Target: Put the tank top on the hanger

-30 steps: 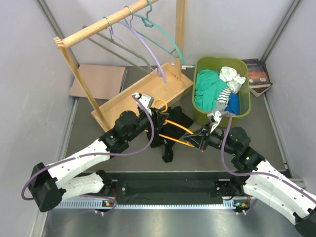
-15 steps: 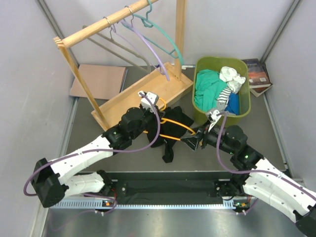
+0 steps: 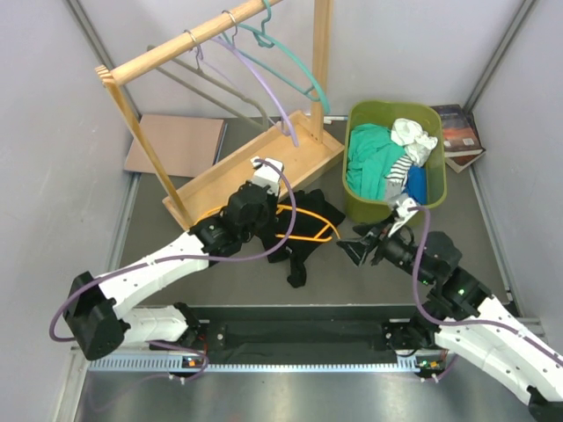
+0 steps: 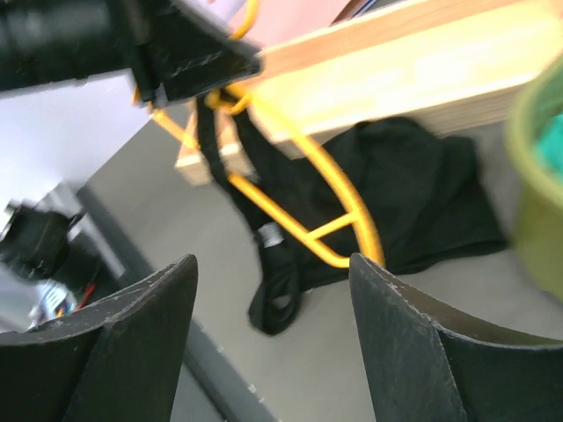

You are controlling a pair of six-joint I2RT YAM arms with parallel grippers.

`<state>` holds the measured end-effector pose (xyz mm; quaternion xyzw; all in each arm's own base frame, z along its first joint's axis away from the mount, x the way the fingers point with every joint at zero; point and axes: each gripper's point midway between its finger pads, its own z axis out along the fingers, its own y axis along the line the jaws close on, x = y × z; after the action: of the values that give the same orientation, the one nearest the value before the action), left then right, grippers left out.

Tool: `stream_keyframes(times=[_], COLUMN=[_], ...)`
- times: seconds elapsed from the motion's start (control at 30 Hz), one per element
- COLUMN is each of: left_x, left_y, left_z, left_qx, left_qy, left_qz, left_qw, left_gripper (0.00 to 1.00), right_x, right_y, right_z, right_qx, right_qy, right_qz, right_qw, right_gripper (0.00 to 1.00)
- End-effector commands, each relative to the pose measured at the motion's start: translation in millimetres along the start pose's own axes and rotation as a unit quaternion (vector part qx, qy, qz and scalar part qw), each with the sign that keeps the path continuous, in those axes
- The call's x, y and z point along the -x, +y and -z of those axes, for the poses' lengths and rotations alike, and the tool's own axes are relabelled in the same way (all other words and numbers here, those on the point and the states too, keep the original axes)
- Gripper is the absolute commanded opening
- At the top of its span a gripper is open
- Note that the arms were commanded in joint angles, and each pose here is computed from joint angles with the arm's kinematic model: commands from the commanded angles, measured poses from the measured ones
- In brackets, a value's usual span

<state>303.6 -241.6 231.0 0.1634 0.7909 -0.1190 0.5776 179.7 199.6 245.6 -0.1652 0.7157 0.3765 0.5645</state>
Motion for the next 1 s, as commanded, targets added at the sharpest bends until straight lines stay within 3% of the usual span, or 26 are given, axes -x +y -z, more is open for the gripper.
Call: stream_keyframes(times=[0.0,0.2,0.33,0.5,0.6,0.73,0.97], left_x=[34.3,38.6,29.2,20.4,19.1,16.3,17.4], left_y=[-0.9,-4.7,-2.4,-4.4,-2.8,-2.6,-4.9], left_z=[2.2,-2.5,-4.0,-3.2,-2.0,-1.6,-0.7], left_qx=[0.004,-0.019,-0.028,-0.043,-0.044,-0.045,-0.052], left_qy=[-0.021,-0.003,-0.003,-0.001,-0.001,0.001,0.000], left_qz=[0.014,0.008,0.006,0.020,0.015,0.011,0.011], left_qw=[1.000,1.000,1.000,0.999,0.999,0.999,0.999], left_gripper=[0.00,0.00,0.00,0.00,0.00,0.00,0.00], right_x=[-36.1,-81.1,-132.7,-162.2,-173.9,-183.1,-203.5], right_y=[33.8,74.7,64.3,50.9,42.1,26.2,24.7], right_z=[-10.6,-27.8,-49.3,-73.6,-86.8,-99.0,-109.1], right_qx=[0.074,0.080,0.034,-0.014,-0.047,-0.106,-0.108], right_qy=[0.049,0.092,0.149,0.173,0.176,0.167,0.175], right_qz=[-0.022,-0.018,-0.013,0.001,0.002,-0.014,-0.018], right_qw=[0.996,0.992,0.988,0.985,0.983,0.980,0.979], right_gripper=[0.68,0.70,0.70,0.70,0.70,0.63,0.59])
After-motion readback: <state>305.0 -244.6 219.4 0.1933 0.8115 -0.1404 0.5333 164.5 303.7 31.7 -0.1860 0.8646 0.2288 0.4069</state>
